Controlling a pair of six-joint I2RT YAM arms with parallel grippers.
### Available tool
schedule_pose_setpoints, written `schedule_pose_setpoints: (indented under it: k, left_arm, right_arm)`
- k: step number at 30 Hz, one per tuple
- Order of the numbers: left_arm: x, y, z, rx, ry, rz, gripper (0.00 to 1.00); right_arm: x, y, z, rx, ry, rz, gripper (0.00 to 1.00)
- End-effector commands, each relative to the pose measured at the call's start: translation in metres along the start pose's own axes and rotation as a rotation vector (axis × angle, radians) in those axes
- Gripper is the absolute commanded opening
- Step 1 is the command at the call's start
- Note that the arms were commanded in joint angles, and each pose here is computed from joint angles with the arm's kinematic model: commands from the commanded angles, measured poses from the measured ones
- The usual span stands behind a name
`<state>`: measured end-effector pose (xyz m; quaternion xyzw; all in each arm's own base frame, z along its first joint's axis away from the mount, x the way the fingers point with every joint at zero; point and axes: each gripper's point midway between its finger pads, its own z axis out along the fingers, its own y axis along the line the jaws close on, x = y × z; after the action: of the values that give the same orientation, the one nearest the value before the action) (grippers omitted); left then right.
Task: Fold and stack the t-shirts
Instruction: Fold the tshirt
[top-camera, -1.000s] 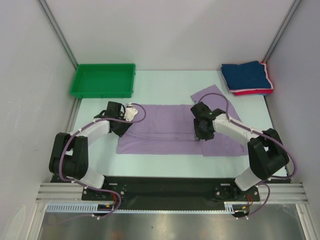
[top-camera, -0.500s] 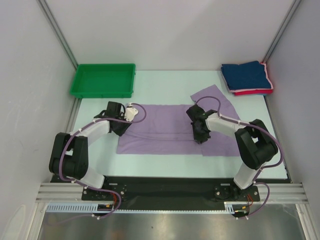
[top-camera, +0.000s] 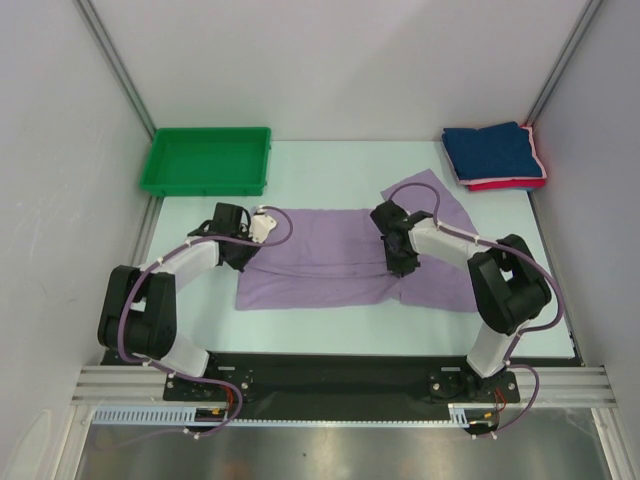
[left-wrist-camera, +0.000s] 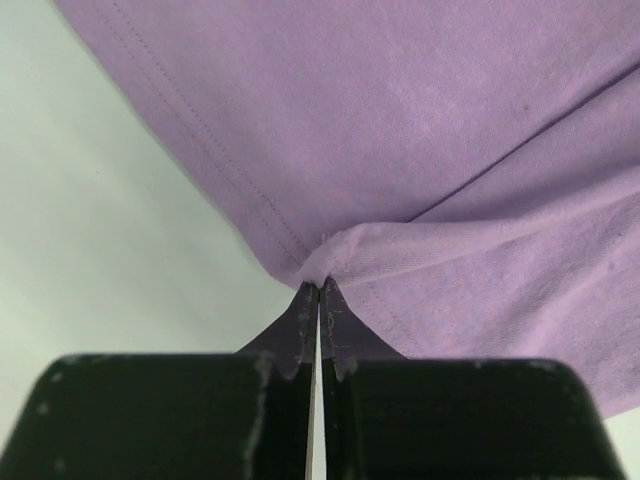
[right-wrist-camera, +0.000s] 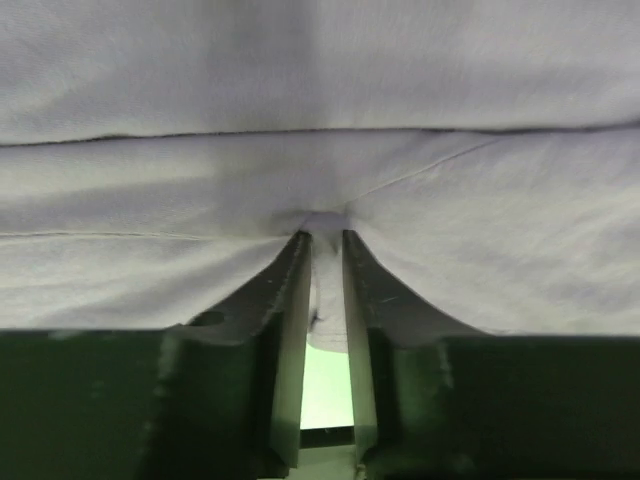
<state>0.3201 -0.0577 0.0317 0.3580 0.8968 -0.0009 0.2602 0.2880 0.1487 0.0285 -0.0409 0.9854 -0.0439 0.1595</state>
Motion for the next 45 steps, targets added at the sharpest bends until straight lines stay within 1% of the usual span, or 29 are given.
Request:
schedule_pose_setpoints:
  k: [1,2,5,7,10,11,15,16,18,23,27,31,36,37,38,39,40,41,43,44,45]
  left_arm:
    - [-0.016,0.004,-0.009,0.000,-0.059,0.001,0.00]
    - [-0.016,0.004,-0.009,0.000,-0.059,0.001,0.01]
    - [-0.015,0.004,-0.008,-0.002,-0.057,0.002,0.00]
    - [-0.015,0.005,-0.009,-0.005,-0.056,0.004,0.00]
    - [-0.015,0.006,-0.009,-0.011,-0.055,0.004,0.00]
    - [-0.015,0.007,-0.009,-0.015,-0.054,0.006,0.00]
    - [-0.017,0.008,-0.010,-0.016,-0.059,0.006,0.01]
    - [-0.017,0.007,-0.010,-0.016,-0.059,0.004,0.01]
    - [-0.018,0.008,-0.011,-0.017,-0.061,0.003,0.00]
    - [-0.021,0.011,-0.012,-0.023,-0.067,0.003,0.00]
    - [-0.025,0.017,-0.012,-0.050,-0.068,0.005,0.00]
    - [-0.026,0.025,-0.007,-0.077,-0.066,-0.017,0.00]
    - [-0.015,0.026,0.004,-0.075,-0.018,-0.043,0.00]
    - [-0.014,0.027,0.004,-0.078,-0.013,-0.048,0.01]
    - [-0.012,0.027,0.006,-0.077,-0.003,-0.050,0.06]
    - [-0.012,0.028,0.006,-0.079,0.000,-0.052,0.14]
    - [-0.011,0.030,0.006,-0.085,0.003,-0.056,0.27]
    - [-0.012,0.032,0.004,-0.093,0.003,-0.057,0.33]
    - [-0.016,0.041,-0.005,-0.135,-0.013,-0.066,0.47]
    - [-0.018,0.043,-0.008,-0.142,-0.023,-0.068,0.48]
    - [-0.026,0.046,-0.019,-0.158,-0.050,-0.067,0.50]
  right_arm:
    - [-0.011,-0.005,-0.004,0.033,-0.018,-0.017,0.26]
    - [-0.009,-0.008,-0.002,0.043,-0.009,-0.020,0.29]
    - [-0.007,-0.010,0.004,0.058,0.000,-0.028,0.30]
    - [-0.013,-0.008,0.004,0.047,-0.017,-0.024,0.31]
    - [-0.021,-0.005,0.003,0.043,-0.045,-0.019,0.21]
    - [-0.024,-0.006,0.004,0.050,-0.052,-0.016,0.15]
    - [-0.029,-0.006,0.002,0.059,-0.059,-0.021,0.11]
    - [-0.030,-0.006,0.002,0.059,-0.062,-0.020,0.06]
    - [-0.031,-0.007,0.001,0.060,-0.069,-0.020,0.00]
    - [-0.043,-0.008,-0.010,0.070,-0.094,-0.025,0.00]
    - [-0.053,-0.008,-0.009,0.069,-0.109,-0.025,0.00]
    - [-0.056,-0.012,0.003,0.086,-0.098,-0.033,0.00]
    - [-0.058,-0.007,0.014,0.069,-0.086,-0.050,0.00]
    - [-0.063,-0.006,0.014,0.067,-0.093,-0.048,0.01]
    - [-0.064,-0.005,0.015,0.067,-0.089,-0.049,0.14]
    - [-0.066,-0.004,0.013,0.066,-0.092,-0.046,0.22]
    - [-0.068,-0.004,0.011,0.065,-0.094,-0.043,0.27]
    - [-0.074,-0.003,0.006,0.058,-0.108,-0.038,0.35]
    - [-0.079,-0.004,-0.005,0.050,-0.132,-0.018,0.44]
    - [-0.080,-0.006,-0.010,0.049,-0.139,-0.007,0.49]
    - [-0.083,-0.009,-0.023,0.040,-0.165,0.016,0.50]
